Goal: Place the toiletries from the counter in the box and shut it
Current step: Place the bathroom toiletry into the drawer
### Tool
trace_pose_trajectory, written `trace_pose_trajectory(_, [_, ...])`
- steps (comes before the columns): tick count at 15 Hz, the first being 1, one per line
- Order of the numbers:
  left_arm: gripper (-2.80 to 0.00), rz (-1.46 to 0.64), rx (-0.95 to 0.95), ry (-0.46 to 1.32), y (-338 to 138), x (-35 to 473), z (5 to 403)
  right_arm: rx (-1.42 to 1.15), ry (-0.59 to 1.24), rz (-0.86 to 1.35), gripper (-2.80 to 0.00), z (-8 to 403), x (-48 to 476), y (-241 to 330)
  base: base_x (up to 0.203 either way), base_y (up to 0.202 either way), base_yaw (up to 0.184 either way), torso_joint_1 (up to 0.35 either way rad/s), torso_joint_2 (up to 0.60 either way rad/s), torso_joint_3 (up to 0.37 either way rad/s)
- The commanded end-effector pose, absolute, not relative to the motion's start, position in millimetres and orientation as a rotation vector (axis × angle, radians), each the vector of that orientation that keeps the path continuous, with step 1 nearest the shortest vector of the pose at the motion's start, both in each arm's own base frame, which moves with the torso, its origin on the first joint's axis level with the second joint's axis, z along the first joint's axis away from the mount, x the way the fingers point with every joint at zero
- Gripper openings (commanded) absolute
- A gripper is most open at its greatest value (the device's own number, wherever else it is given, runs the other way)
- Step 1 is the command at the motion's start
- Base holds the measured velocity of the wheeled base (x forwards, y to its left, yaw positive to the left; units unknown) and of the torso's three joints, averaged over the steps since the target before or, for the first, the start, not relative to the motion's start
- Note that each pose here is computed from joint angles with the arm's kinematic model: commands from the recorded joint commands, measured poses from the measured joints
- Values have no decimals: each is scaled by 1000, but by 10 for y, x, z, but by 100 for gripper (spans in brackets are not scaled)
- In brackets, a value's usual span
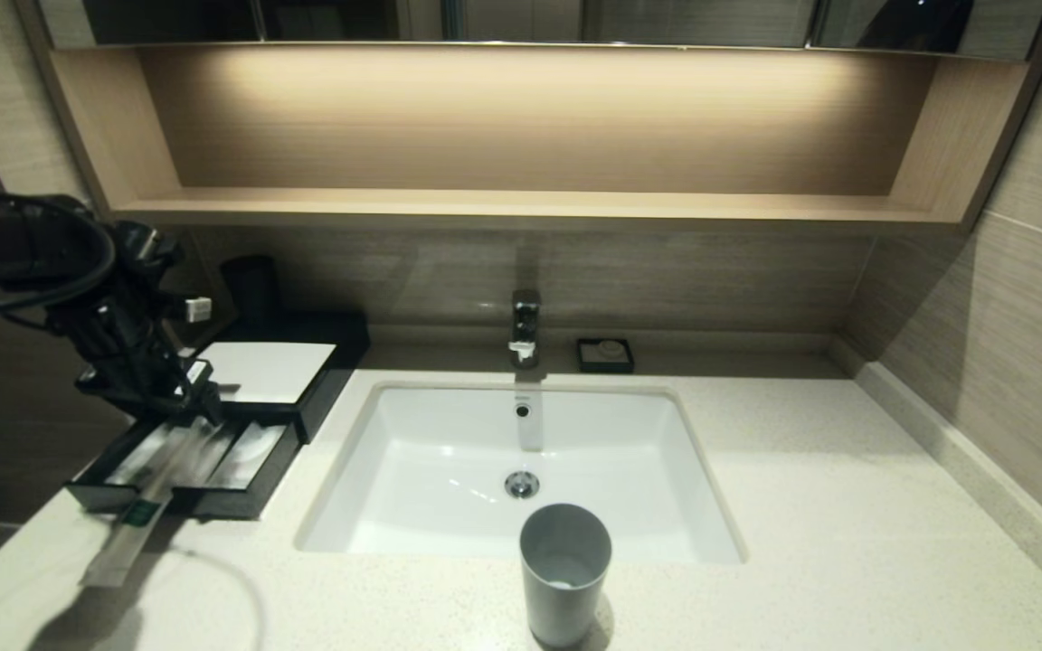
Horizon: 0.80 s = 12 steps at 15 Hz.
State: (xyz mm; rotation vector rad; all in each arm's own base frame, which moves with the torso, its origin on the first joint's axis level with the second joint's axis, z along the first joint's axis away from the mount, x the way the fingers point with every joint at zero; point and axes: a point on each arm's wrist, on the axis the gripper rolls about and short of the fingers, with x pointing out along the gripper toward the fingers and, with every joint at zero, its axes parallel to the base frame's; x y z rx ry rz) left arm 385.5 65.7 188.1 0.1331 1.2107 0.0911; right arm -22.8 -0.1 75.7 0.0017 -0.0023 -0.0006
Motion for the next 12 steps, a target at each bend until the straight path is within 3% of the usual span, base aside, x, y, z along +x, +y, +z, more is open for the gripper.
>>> trace_pose_trajectory(1, [0, 103, 131, 1156, 635, 3724, 2117, 2, -3, 0, -280, 753, -228, -1, 0, 0, 0, 0, 0, 0])
trace_pose_trajectory(8, [0, 87, 48, 1146, 532, 3163, 2533, 2, -3, 0, -280, 753, -228, -1, 0, 0, 0, 0, 0, 0])
trace_pose_trajectory(9, [-280, 81, 40, 1170, 521, 3089, 2507, 2, -3, 0, -280, 753, -228, -1, 0, 0, 0, 0, 0, 0])
trace_pose_trajectory(12, [-280, 83, 23, 1247, 513, 2840, 2406, 2, -3, 0, -280, 753, -228, -1, 0, 0, 0, 0, 0, 0])
